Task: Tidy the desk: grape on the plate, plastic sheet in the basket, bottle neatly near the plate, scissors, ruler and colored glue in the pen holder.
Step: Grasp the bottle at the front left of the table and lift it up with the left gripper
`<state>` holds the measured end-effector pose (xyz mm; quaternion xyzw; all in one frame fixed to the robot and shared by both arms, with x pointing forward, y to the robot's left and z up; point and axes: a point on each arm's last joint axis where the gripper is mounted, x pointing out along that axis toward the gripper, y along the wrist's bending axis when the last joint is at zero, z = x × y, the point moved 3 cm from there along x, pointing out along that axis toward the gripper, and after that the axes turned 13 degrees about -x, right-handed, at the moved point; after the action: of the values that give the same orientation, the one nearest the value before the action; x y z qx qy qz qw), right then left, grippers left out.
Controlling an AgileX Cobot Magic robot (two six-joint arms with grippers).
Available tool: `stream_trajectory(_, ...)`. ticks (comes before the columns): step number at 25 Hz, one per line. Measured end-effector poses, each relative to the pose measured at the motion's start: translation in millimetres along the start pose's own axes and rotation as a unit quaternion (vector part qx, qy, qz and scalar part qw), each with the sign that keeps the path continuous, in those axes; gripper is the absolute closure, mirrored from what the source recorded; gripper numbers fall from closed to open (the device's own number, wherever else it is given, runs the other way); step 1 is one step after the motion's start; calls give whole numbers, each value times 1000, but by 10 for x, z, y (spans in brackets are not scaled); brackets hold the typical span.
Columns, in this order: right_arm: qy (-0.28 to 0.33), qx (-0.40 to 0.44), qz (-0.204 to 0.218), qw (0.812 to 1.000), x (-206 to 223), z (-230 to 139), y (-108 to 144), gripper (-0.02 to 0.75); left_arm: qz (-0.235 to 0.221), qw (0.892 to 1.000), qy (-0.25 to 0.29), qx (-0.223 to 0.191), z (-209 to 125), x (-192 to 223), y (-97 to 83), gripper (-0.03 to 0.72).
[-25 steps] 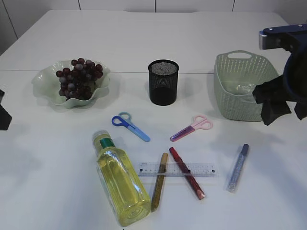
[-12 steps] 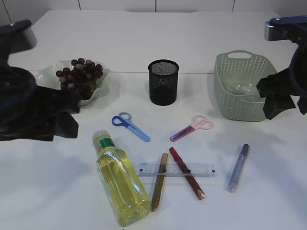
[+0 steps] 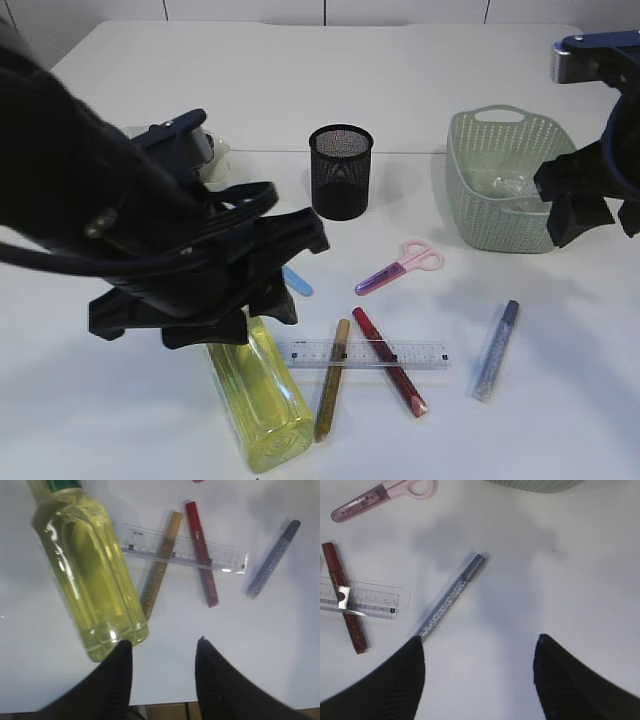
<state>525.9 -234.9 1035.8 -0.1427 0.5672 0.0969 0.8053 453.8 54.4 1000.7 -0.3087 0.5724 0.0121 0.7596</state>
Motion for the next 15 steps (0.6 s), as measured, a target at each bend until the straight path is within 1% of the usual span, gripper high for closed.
stream_trajectory(2,0,0,0,1000,0,0,0,207,10,1000,4,-30,-20,68,-85,379)
stream_trajectory(4,0,0,0,1000,0,0,0,207,32,998,-1,-62,4,164,-121,379)
stream_trajectory(6,0,-2,0,1000,0,0,0,207,61,994,-12,-95,49,252,-103,379)
stream_trajectory(8,0,-2,0,1000,0,0,0,207,92,987,-20,-133,95,314,-73,379)
stream_trajectory(10,0,-2,0,1000,0,0,0,207,108,983,-24,-149,123,334,-63,379)
stream_trajectory(12,1,-2,0,1000,0,-2,0,207,108,983,-29,-148,143,314,-92,379)
stream_trajectory(15,8,-2,0,1000,0,-19,1,207,114,982,-33,-145,153,304,-90,367)
